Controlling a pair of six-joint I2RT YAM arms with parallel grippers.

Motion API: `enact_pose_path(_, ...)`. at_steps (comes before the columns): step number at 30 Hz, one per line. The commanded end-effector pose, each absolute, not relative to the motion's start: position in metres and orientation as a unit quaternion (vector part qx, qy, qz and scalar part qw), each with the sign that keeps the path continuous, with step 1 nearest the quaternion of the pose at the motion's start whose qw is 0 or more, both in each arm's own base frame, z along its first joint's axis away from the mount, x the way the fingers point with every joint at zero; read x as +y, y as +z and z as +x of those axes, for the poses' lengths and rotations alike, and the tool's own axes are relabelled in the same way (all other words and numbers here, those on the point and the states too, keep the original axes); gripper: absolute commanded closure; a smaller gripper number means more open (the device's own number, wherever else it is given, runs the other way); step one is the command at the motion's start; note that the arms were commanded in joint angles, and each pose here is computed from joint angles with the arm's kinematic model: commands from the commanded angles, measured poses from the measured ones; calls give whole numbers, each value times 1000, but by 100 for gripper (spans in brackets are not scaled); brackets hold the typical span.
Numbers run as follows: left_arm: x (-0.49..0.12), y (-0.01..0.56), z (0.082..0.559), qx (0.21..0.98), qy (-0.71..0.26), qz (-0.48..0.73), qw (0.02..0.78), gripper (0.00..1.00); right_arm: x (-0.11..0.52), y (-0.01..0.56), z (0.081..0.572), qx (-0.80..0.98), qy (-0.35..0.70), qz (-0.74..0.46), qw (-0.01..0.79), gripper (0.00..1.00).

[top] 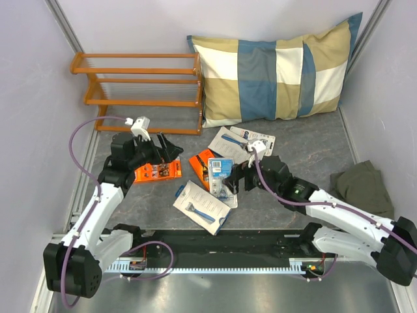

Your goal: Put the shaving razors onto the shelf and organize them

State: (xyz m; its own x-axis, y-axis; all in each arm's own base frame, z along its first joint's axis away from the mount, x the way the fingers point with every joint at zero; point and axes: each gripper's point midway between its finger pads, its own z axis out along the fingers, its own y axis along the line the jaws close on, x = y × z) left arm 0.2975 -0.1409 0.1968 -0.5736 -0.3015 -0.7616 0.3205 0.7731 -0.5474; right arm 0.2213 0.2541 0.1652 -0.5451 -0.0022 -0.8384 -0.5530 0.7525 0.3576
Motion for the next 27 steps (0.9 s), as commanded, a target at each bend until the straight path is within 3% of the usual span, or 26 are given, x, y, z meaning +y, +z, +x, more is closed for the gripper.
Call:
enact_pose_path(1, -151, 197, 266, 827, -377, 0, 418, 0, 273, 149, 199, 822, 331, -190, 422, 2)
enact_pose_path(10, -156, 159, 209, 847, -416, -44, 327, 0, 269, 91, 166, 858, 321, -204, 346, 2)
enact_pose_path(21, -157, 156, 202, 845, -424, -52, 323, 0, 293, 86, 140, 833, 422, -198, 300, 2)
enact_pose_path(27, -159, 158, 200, 843, -429, -45, 322, 0, 297, 77, 132, 835, 440, -189, 272, 9)
